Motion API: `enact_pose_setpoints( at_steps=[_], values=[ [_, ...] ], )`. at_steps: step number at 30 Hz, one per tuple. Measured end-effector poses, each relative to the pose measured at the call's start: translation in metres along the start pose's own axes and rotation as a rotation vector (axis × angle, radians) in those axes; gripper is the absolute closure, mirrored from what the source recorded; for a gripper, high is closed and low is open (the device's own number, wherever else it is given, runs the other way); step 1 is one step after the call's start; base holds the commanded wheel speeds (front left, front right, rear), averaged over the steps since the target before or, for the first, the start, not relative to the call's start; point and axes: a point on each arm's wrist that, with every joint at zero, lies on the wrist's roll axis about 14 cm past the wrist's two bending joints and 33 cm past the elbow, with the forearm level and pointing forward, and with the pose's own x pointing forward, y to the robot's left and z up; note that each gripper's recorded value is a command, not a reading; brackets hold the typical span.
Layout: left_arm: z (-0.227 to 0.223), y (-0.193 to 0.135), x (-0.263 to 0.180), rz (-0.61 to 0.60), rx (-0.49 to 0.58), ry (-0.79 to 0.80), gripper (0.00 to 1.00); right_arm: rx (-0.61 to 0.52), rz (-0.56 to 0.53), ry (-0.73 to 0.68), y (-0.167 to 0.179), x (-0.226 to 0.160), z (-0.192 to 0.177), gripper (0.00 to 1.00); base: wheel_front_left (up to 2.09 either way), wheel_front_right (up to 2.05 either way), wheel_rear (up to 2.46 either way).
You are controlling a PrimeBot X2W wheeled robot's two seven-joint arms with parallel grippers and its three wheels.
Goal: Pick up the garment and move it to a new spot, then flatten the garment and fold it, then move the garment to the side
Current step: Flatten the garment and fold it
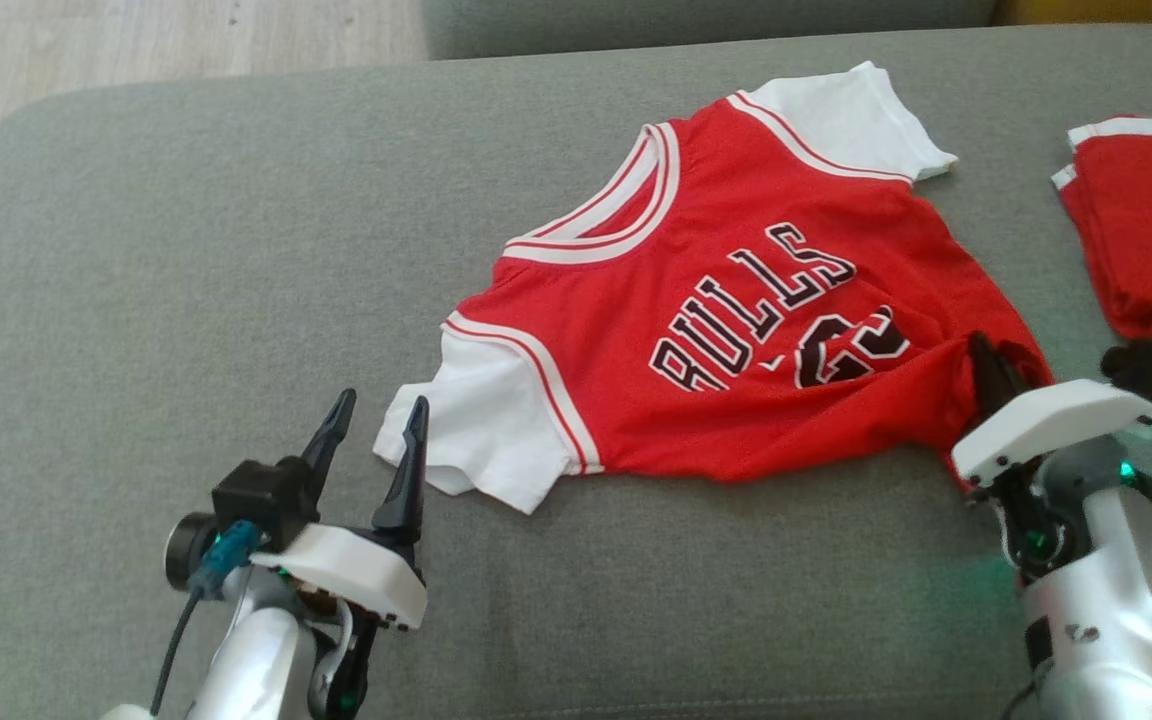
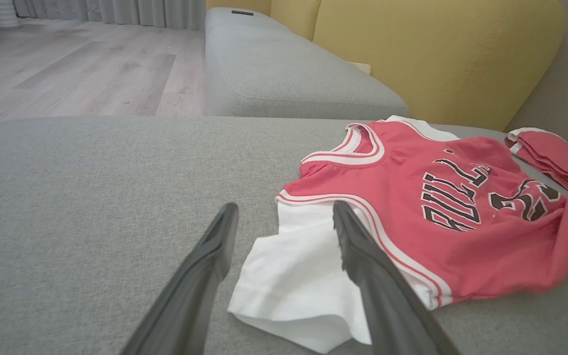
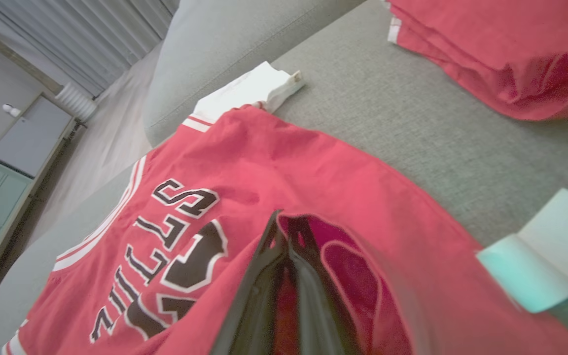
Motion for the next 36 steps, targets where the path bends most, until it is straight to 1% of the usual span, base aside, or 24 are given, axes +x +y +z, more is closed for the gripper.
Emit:
enact_pose_setpoints(
  at_steps=[2,3,4,5,11,14,18,22,28,32,34,36],
  values=[
    [-0.001,0.001,-0.001,0.003,0.000,0.003,0.00,0.004,-0.018,0.016,-0.005,0.004,-0.001,1.00,0.00,0.00,0.00],
    [-0.001,0.001,-0.002,0.003,0.000,0.004,0.00,-0.012,-0.027,0.030,-0.008,0.005,-0.004,1.00,0.00,0.00,0.00],
    [-0.002,0.000,-0.002,0.002,0.000,0.005,0.00,-0.035,-0.038,0.041,-0.012,0.006,-0.006,0.23,0.00,0.00,0.00],
    [-0.002,0.001,-0.002,0.002,0.000,0.006,0.00,-0.060,-0.052,0.050,-0.018,0.006,-0.007,0.00,0.00,0.00,0.00],
    [-0.001,-0.001,-0.002,-0.001,0.001,0.002,0.00,-0.168,-0.125,0.090,-0.047,0.001,-0.013,0.00,0.00,0.00,0.00],
    [0.000,-0.003,0.000,-0.003,0.003,0.002,0.00,-0.191,-0.147,0.091,-0.057,-0.003,-0.012,0.00,0.00,0.00,0.00],
    [0.001,-0.006,0.002,-0.012,-0.005,-0.002,0.00,-0.196,-0.166,0.076,-0.065,-0.008,-0.007,0.00,0.00,0.00,0.00],
    [0.003,-0.011,0.004,-0.027,-0.004,-0.009,0.00,-0.207,-0.182,0.017,-0.075,-0.016,0.012,0.00,0.00,0.00,0.00],
    [0.012,-0.015,0.008,-0.038,-0.006,-0.034,0.00,-0.234,-0.156,-0.140,-0.072,-0.038,0.039,0.00,0.00,0.00,0.00],
    [0.017,-0.021,0.011,-0.050,-0.004,-0.050,0.00,-0.236,-0.118,-0.261,-0.062,-0.058,0.049,0.00,0.00,0.00,0.00],
    [0.018,-0.023,0.012,-0.056,-0.004,-0.053,0.00,-0.228,-0.087,-0.301,-0.049,-0.066,0.046,0.00,0.00,0.00,0.00],
    [0.019,-0.023,0.012,-0.059,-0.004,-0.055,0.00,-0.218,-0.045,-0.299,-0.033,-0.071,0.032,0.00,0.00,0.00,0.00]
  ],
)
